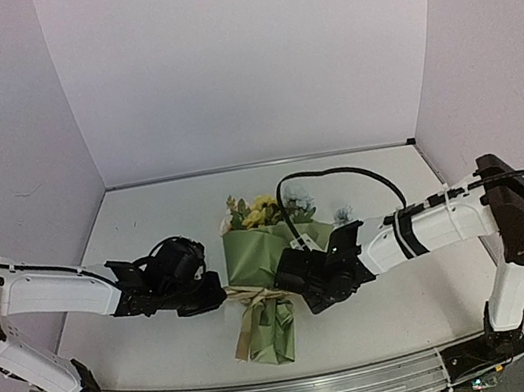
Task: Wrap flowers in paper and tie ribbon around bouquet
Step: Tie the half-tied ribbon around the folded bouquet.
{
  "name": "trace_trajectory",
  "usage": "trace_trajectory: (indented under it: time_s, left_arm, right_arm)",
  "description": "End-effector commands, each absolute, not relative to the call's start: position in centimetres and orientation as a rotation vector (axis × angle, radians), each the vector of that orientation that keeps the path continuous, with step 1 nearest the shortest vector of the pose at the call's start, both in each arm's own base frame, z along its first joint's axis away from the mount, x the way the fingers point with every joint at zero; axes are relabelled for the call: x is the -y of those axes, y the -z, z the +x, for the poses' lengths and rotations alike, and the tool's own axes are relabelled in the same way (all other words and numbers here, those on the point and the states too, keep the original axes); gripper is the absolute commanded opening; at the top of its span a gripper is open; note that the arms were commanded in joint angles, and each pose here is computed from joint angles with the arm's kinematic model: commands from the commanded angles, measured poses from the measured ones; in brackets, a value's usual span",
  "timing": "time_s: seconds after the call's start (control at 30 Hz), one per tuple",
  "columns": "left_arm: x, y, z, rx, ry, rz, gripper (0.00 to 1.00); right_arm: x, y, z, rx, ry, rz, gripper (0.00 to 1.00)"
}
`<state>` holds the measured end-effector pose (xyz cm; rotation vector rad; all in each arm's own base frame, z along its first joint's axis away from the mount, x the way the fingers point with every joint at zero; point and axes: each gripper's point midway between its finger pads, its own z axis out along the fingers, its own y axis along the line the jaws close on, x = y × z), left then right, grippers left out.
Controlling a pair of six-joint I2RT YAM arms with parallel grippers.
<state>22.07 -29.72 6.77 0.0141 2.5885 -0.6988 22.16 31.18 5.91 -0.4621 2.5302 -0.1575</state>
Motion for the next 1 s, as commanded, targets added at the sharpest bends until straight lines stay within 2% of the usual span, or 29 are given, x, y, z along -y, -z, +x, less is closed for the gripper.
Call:
trace_trajectory:
  time_s: [0.0, 0.97]
  left_arm:
    - [28.7, -7.3, 22.7, -2.572, 0.729, -0.071, 0.00]
    - [21.7, -4.5, 22.1, -2.573, 0.514, -0.437, 0.00]
  right_arm:
    - [-30.2, -5.1, 21.9, -2.496, 0.306, -0.547, 0.00]
    - [-23.8, -1.7, 21.5, -2.635, 0.408, -0.236, 0.00]
